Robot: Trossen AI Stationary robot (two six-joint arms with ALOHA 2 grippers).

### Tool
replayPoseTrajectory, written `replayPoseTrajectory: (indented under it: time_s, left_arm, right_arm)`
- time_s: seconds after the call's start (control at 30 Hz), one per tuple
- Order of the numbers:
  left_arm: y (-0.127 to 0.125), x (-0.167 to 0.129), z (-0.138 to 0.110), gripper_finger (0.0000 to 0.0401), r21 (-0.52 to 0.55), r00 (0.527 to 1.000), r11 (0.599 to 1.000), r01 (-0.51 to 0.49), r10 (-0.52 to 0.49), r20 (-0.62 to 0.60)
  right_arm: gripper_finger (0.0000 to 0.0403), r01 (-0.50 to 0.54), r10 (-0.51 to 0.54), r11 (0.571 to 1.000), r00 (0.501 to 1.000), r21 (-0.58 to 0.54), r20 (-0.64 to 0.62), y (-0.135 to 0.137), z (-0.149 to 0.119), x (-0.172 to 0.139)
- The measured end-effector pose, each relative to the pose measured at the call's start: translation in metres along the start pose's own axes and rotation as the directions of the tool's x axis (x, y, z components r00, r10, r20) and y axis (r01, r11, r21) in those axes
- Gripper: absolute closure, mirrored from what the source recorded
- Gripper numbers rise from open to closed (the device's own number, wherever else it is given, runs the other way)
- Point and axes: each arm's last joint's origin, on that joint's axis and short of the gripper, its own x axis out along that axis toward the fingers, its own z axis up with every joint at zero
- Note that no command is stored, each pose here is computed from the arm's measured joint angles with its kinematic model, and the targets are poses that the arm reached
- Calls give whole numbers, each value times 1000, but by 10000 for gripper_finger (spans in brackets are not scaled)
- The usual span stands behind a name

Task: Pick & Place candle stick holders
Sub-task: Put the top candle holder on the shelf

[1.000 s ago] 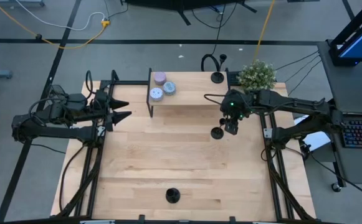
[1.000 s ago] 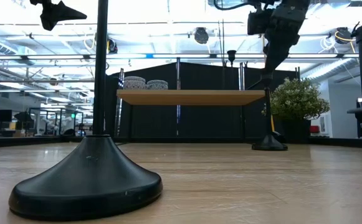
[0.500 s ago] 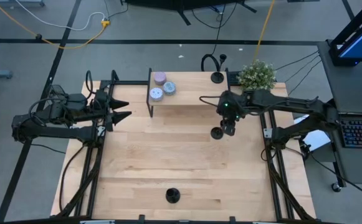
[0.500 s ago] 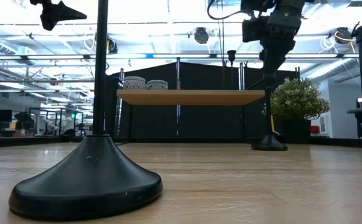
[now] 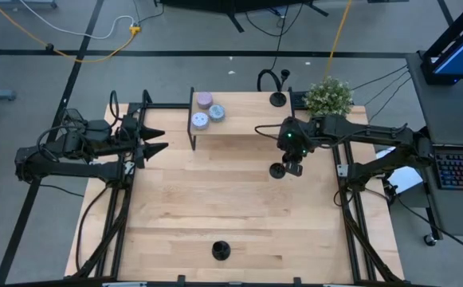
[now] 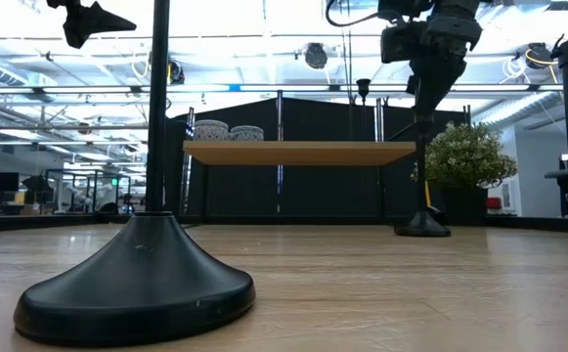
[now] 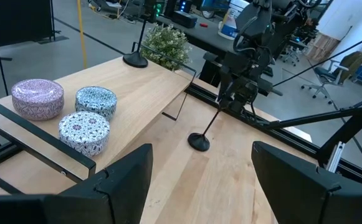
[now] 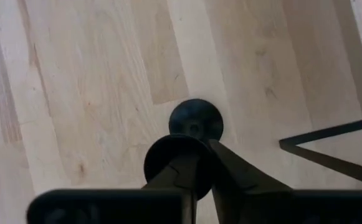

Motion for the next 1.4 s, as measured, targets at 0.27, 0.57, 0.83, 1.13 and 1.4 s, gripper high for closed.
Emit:
replayPoseTrajectory:
  time_s: [0.27,0.57,0.83,1.13,1.4]
  left_arm:
    - [0,0,0,121,1,1000,1000,-1,1,0]
    - [0,5,-1,121,10,1000,1000,-9,9,-16]
    - [-1,14,-3,121,10,998,1000,-21,22,-53]
    - [-2,17,-3,121,30,997,999,-24,26,-66]
    - [-2,17,-3,121,47,998,999,-21,24,-66]
  right_arm:
    - [399,-49,50,999,993,-9,108,4,21,-76]
    - [400,-89,62,994,943,68,326,-11,37,-171]
    - [400,9,-73,969,966,249,250,-51,42,-183]
    - [401,-70,35,940,993,332,111,-91,65,-140]
    - [401,-57,-5,929,986,366,166,-100,67,-154]
